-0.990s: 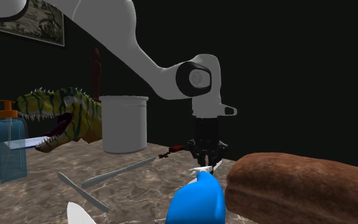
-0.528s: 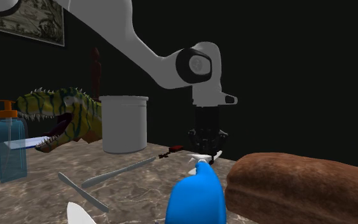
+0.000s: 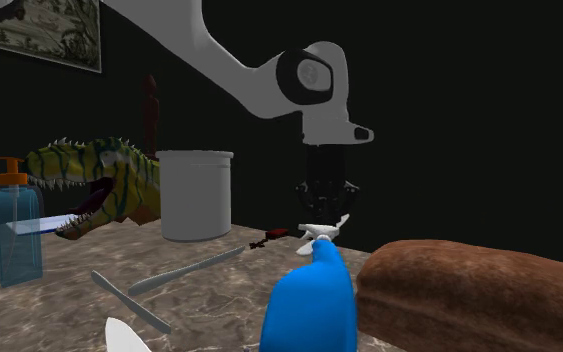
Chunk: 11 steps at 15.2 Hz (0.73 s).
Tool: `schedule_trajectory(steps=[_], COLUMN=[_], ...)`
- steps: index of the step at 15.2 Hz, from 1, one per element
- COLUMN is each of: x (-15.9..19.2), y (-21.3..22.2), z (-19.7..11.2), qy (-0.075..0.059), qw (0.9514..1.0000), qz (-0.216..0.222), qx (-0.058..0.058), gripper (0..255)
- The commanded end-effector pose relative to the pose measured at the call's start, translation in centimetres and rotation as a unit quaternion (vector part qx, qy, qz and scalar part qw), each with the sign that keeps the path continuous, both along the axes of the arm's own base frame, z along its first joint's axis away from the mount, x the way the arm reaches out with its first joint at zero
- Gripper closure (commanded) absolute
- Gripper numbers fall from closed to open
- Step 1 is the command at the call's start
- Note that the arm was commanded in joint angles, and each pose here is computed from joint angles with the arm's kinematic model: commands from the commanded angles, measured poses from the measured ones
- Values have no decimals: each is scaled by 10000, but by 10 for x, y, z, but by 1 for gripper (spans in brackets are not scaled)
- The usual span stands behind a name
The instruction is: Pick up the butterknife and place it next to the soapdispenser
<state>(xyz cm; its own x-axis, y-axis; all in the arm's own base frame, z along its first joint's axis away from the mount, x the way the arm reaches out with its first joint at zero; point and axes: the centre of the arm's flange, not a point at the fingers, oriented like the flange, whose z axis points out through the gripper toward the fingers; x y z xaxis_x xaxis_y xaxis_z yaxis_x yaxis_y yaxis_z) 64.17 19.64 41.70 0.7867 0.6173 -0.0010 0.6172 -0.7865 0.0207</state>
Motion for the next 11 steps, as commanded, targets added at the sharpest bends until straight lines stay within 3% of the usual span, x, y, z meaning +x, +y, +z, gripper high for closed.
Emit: schedule_trajectory(steps=[1, 11], x=[-1, -1], y=[0, 0], z=[11, 64], qy=[2, 2], qw=[10000, 10000], qz=[-1, -1], qx=[-1, -1], gripper=[255, 255])
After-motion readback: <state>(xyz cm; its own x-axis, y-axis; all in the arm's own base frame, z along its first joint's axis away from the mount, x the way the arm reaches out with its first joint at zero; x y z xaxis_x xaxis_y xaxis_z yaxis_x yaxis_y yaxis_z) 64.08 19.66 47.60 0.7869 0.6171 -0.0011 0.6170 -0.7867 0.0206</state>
